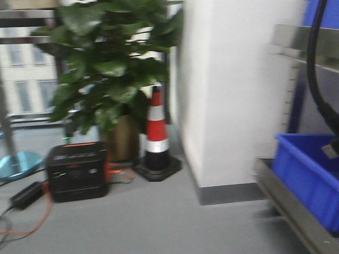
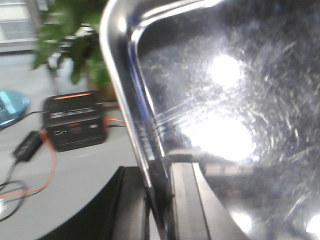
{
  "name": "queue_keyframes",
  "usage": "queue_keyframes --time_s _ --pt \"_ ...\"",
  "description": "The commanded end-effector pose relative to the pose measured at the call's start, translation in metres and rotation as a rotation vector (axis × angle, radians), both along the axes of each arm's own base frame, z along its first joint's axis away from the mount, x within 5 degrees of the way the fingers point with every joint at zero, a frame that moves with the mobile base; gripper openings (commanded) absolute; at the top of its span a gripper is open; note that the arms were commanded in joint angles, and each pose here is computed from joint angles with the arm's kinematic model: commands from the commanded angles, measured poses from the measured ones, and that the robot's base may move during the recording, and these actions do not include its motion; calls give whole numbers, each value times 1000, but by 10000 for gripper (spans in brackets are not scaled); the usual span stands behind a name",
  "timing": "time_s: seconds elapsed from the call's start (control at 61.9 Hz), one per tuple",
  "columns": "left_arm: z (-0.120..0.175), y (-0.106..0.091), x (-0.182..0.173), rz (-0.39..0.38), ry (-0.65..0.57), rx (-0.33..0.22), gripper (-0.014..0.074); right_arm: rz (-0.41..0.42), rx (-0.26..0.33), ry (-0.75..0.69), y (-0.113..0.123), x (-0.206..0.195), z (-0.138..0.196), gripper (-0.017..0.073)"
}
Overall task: Stack silver trays without gaps
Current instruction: 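Drive the base past the plant toward the second shelf, then align the base in front of the second shelf holding the tray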
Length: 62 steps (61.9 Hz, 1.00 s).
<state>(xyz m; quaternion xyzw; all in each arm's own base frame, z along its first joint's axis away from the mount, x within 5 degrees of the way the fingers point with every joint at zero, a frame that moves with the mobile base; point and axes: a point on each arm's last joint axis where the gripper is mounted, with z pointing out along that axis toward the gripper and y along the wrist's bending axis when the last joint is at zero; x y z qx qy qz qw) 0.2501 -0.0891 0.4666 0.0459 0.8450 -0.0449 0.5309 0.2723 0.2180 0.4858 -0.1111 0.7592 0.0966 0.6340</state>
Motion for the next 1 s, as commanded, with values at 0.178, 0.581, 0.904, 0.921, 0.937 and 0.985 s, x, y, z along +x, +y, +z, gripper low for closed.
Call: queue_keyframes --time_s 0.178,0.581,0.904,0.921,0.937,0.985 --pt "8 -15 1 -97 -89 -47 -17 209 117 -113 25 -11 14 -69" --pt "8 -15 1 -97 -89 -47 -17 210 118 -114 25 -11 14 -69" --pt "8 -15 1 -97 -89 -47 -17 210 118 -114 25 -11 14 -69" --pt "8 -15 1 -97 -89 -47 -17 210 118 -114 25 -11 14 -69" --pt "8 -15 1 -97 -89 -47 -17 210 118 -114 25 -11 14 -69" --pt "8 -15 1 -97 -89 -47 -17 210 118 -114 25 -11 14 -69"
